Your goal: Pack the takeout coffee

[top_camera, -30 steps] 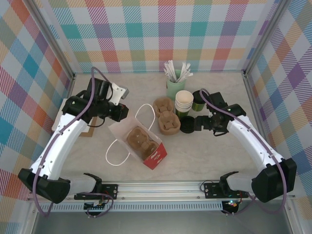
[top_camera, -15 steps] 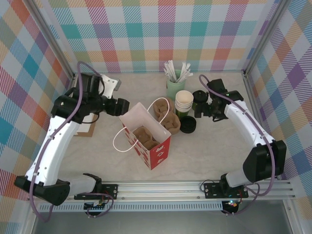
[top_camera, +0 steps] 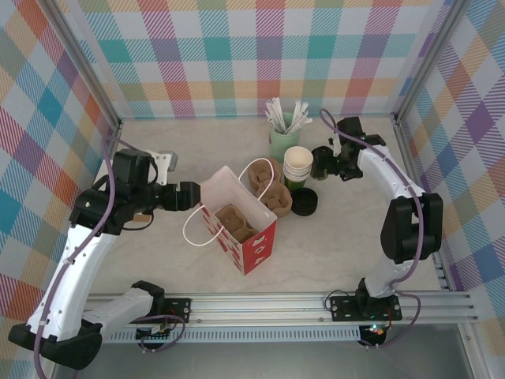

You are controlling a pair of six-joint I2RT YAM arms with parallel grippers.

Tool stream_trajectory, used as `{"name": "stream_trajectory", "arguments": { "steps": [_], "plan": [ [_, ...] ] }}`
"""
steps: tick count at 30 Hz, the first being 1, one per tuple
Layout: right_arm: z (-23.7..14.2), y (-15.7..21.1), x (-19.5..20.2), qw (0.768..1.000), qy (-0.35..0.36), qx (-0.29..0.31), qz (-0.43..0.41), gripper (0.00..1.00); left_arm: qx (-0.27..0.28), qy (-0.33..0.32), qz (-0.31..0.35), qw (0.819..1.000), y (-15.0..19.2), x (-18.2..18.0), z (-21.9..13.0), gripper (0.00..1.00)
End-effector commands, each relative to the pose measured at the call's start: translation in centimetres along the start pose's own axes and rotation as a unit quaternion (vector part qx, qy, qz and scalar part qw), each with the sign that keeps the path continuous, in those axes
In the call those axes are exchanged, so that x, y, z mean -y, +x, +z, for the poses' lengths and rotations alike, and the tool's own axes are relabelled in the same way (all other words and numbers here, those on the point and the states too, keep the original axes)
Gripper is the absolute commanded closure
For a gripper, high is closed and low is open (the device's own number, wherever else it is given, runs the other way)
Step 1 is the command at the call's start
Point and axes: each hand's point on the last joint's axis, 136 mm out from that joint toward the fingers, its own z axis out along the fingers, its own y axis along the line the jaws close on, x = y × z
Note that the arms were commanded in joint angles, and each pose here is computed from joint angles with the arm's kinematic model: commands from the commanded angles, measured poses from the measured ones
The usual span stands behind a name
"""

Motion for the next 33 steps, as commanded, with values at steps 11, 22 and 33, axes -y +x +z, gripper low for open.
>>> {"name": "stream_trajectory", "arguments": {
  "steps": [11, 22, 33],
  "plan": [
    [2.0, -3.4, -0.6, 1.0, -0.016, -0.005, -0.025, 0.03, 0.001, -0.026, -0.021, 0.999, 0.2, -1.1, -0.1, 0.17],
    [3.4, -5.1, -0.4, 0.999, -0.008, -0.022, -0.036, 0.0, 0.001, -0.031, -0.017, 0.999, 0.2, -1.3, -0.2, 0.16],
    [5.1, -5.0, -0.5, 0.998, -0.011, -0.056, -0.036, 0.0, 0.001, -0.027, -0.021, 0.999, 0.1, -1.2, -0.2, 0.16]
  ]
}}
